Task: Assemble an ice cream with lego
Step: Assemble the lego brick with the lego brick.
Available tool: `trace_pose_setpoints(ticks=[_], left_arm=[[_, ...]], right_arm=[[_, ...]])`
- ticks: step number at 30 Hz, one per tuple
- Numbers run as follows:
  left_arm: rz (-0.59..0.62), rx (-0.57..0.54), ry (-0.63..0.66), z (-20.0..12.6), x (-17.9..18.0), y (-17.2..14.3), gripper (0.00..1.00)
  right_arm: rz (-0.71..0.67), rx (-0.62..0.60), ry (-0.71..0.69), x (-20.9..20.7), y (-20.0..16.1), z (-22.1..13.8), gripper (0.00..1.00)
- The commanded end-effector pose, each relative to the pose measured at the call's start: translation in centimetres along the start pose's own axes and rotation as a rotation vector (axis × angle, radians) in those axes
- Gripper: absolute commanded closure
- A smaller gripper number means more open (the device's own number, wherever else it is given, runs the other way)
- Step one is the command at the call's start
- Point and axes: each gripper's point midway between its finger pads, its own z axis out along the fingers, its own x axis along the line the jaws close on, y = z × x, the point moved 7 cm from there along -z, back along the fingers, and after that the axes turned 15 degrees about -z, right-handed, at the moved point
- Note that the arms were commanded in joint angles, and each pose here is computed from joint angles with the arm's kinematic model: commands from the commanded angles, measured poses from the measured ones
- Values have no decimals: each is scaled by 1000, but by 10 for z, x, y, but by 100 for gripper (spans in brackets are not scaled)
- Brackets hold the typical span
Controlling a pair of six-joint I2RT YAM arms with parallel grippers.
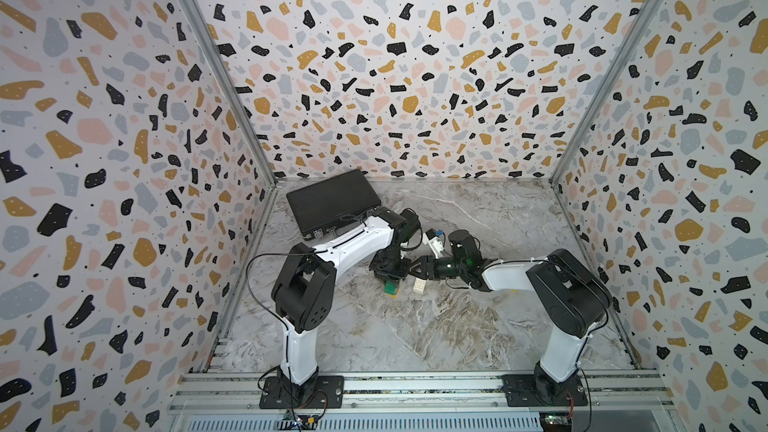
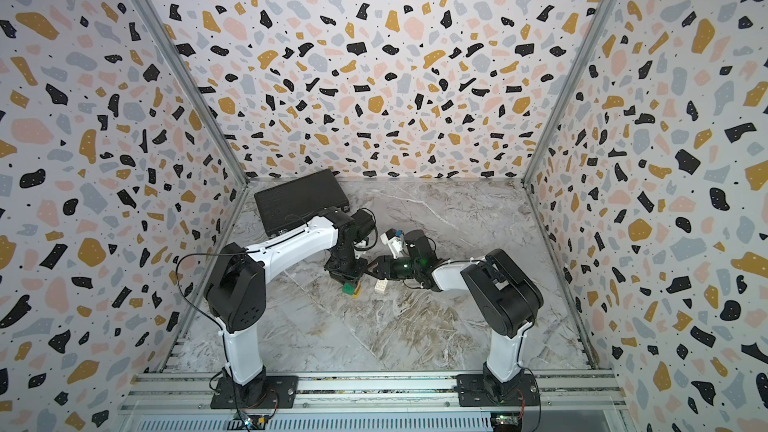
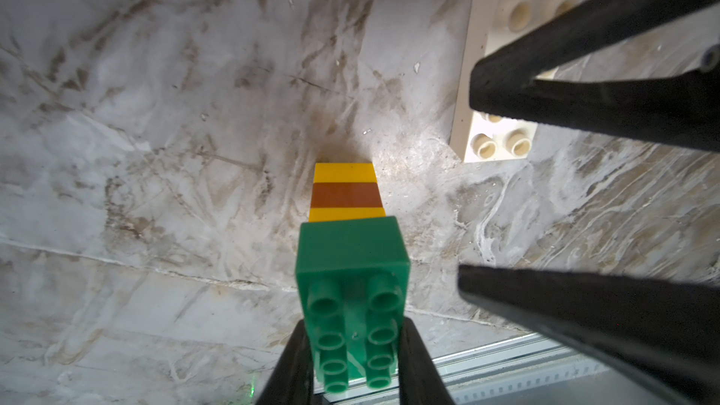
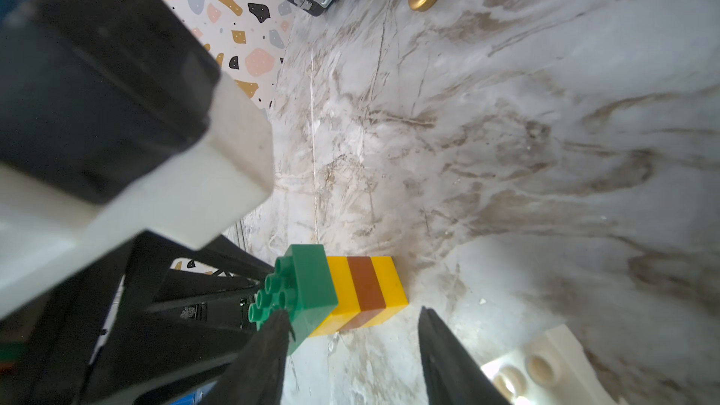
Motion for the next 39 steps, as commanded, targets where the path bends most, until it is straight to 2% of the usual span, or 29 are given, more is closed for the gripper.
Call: trace_pose_setpoints(ticks=[1, 10, 17, 25, 29, 39], left_arm=[[4, 47, 25, 20, 1, 5, 92], [42, 59, -5, 30, 0, 11, 89], [81, 62, -27, 34, -4, 16, 87], [79, 31, -24, 35, -3, 18, 87], [82, 28, -37, 37, -4, 19, 87], [127, -8, -44, 38, -7, 26, 84]], right_arm=[[-44, -16, 12, 9, 13, 0, 43], [-33, 4, 8, 8, 12, 4, 43], [-15, 22, 72, 12, 11, 12, 39], [26, 41, 146, 14, 8, 25, 39], [38, 42, 179, 16, 7, 29, 41], [72, 74, 200, 15, 1, 39, 53]])
